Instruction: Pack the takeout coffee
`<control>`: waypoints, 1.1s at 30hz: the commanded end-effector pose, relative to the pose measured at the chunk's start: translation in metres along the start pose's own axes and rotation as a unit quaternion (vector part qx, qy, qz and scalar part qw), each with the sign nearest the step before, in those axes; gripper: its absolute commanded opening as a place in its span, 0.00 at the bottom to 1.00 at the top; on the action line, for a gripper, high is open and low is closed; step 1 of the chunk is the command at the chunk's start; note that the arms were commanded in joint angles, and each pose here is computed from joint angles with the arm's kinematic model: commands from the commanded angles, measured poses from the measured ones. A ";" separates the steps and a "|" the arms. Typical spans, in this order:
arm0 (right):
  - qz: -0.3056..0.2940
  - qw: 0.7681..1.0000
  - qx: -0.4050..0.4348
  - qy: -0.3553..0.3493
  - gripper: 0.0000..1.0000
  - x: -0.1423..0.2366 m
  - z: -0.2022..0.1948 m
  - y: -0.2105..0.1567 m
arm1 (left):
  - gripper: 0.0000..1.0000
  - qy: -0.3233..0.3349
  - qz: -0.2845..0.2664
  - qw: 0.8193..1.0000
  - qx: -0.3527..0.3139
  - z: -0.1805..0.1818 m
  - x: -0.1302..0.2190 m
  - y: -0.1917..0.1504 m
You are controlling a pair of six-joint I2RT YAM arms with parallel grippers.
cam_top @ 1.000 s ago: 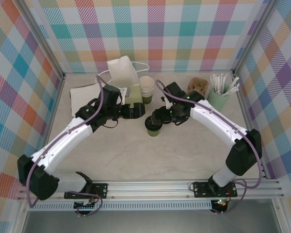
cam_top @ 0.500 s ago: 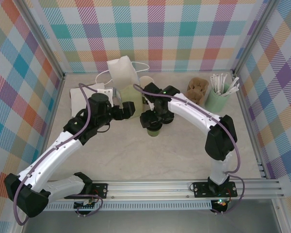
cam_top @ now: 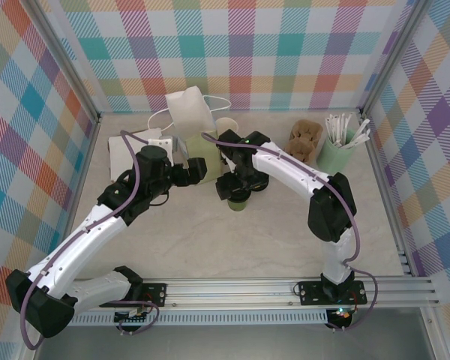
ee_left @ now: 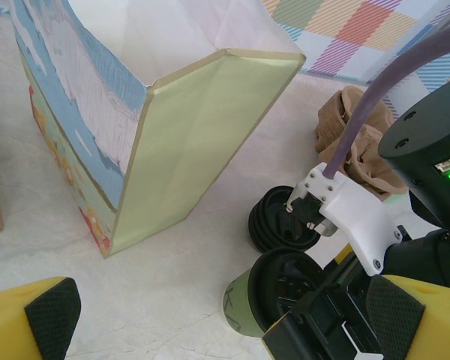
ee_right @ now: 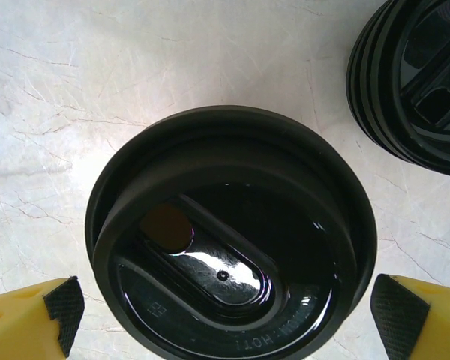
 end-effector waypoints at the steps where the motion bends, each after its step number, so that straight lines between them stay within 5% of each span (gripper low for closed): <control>1: 0.007 1.000 0.010 -0.001 1.00 -0.002 0.004 0.002 | 1.00 -0.002 -0.019 1.000 0.000 0.001 0.004 0.007; 17: 0.031 0.999 0.012 -0.012 1.00 -0.027 0.003 0.003 | 1.00 0.000 -0.019 1.000 0.001 0.002 0.005 0.007; 23: 0.034 0.999 0.011 -0.013 0.88 -0.028 0.002 0.001 | 1.00 -0.001 -0.019 1.000 0.001 0.001 0.005 0.007; 33: 0.027 0.999 -0.011 -0.016 0.84 -0.010 -0.014 -0.013 | 1.00 -0.002 -0.015 1.000 0.001 0.001 0.003 0.006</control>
Point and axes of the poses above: each hand's point on the last joint's axis, 136 mm out from that joint toward the fingers, its own x axis back along the fingers, its own z axis along the line the jaws close on, y = z × x, the point moved 2 cm from there along x, back along the fingers, and after that the axes turned 1 degree about -x, right-handed, at the moved point
